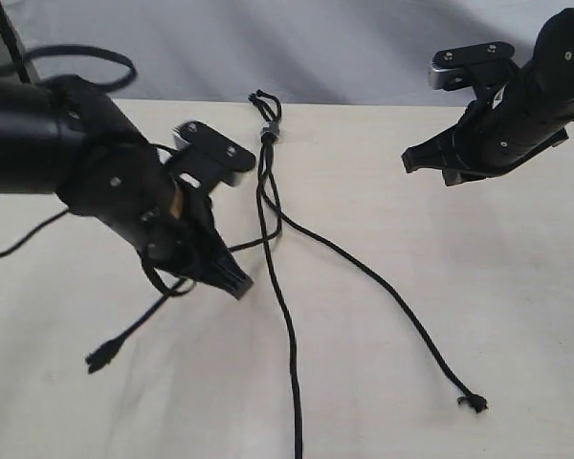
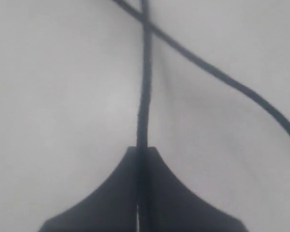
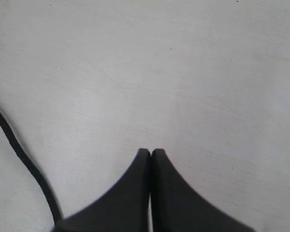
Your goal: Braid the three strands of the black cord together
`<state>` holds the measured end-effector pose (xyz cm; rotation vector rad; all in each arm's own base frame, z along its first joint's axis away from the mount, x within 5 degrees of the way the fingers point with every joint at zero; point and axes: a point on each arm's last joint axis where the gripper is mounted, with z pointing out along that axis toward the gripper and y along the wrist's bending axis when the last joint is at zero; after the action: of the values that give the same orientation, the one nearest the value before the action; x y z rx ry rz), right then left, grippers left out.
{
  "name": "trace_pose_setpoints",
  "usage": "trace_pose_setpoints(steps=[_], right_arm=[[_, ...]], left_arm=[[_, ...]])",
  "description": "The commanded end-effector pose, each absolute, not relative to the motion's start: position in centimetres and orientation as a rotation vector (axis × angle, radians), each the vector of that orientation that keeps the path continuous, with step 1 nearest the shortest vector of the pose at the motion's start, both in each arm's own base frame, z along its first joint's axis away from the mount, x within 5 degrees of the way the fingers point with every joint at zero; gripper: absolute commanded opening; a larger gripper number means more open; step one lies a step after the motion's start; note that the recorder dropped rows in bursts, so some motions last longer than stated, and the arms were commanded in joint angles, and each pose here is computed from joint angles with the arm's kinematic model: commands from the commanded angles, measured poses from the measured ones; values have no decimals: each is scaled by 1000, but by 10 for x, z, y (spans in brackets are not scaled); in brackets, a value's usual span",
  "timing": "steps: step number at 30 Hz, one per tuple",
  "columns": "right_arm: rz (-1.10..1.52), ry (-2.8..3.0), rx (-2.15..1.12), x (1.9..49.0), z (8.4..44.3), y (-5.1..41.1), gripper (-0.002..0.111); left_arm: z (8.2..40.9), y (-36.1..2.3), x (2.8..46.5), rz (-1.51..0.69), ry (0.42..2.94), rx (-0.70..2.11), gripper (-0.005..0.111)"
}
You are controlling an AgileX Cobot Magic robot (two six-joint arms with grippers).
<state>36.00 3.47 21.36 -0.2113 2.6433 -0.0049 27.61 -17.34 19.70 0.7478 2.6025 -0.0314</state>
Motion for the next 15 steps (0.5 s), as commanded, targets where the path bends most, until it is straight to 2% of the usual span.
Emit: trace_pose_setpoints(steps=[1,6,15], right_arm=[[-12,2635,-219,359,215,33,0],[-12,2629,-218,360,215,33,0],[9,2625,-195,362,212,34,0]], left_arm=[[219,-136,288,6,2611,543,0],[198,-105,290,25,2653,424,0],[162,-104,289,3,2698,417,0]])
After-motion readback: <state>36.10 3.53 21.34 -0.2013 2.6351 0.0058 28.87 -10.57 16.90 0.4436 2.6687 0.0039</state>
